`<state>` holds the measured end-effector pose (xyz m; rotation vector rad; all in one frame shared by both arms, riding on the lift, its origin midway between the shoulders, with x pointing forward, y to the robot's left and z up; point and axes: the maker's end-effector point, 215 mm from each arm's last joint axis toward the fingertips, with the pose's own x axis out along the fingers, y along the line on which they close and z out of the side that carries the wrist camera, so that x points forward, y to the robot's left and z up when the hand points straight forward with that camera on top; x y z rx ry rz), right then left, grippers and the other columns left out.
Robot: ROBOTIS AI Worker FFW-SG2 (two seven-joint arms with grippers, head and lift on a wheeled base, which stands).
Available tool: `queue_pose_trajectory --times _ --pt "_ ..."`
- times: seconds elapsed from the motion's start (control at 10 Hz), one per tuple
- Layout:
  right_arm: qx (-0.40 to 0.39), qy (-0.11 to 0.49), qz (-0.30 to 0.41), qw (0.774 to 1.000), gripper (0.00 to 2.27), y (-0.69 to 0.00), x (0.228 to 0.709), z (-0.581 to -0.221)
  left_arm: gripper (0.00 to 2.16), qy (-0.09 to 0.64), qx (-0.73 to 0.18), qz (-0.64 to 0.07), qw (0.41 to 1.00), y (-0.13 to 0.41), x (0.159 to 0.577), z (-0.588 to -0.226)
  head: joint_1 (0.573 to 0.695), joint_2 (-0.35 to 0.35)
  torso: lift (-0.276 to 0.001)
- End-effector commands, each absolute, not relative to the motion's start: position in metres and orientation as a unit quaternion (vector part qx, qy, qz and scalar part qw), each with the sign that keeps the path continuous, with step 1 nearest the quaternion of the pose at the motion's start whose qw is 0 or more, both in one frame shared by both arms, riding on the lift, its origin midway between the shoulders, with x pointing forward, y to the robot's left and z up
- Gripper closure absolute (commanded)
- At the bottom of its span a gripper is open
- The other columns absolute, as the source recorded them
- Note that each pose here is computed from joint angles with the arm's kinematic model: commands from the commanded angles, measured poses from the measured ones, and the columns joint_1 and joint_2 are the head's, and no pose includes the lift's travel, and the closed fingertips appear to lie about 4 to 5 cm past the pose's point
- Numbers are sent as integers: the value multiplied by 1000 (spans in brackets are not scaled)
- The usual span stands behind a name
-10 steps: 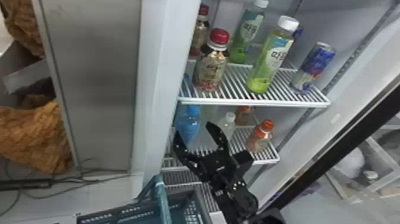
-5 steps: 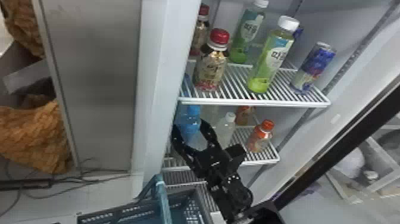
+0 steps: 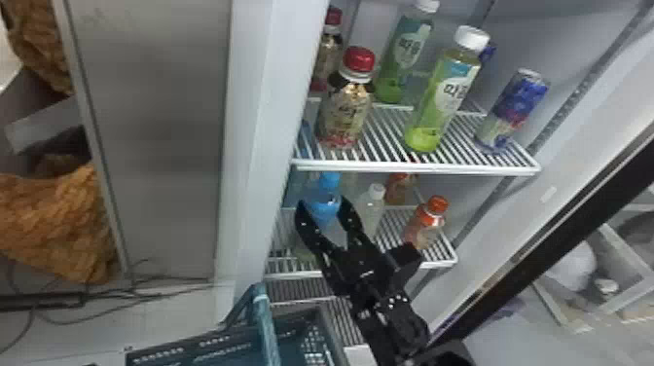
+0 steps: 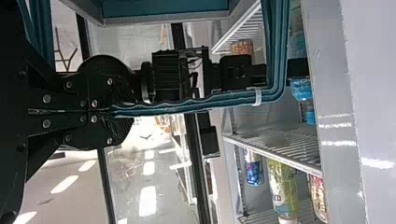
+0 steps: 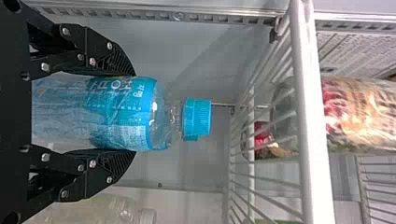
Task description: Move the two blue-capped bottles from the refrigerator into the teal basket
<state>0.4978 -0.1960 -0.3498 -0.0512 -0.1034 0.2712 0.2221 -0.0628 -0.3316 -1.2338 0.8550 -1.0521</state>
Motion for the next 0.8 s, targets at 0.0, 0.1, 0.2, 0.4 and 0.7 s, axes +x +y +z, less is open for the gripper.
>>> queue_pose_trajectory --times 0.0,0.1,0.2,0.4,0.7 --pt "-24 -59 130 989 634 -202 488 -340 1157 370 -535 -455 608 -63 222 -332 695 -350 -163" --pt "-24 -60 135 989 622 -200 476 -336 1157 370 -535 -455 608 -63 222 -332 695 -350 -163" --pt "-21 -63 140 988 622 -198 463 -330 1157 370 -535 -454 609 -62 222 -332 695 -350 -163" --pt "-19 -66 152 986 622 -195 442 -321 1157 370 -535 -454 608 -62 222 -332 695 -350 -163" --pt "-19 -57 159 985 621 -199 415 -307 1157 370 -535 -454 609 -62 222 -332 695 -350 -163"
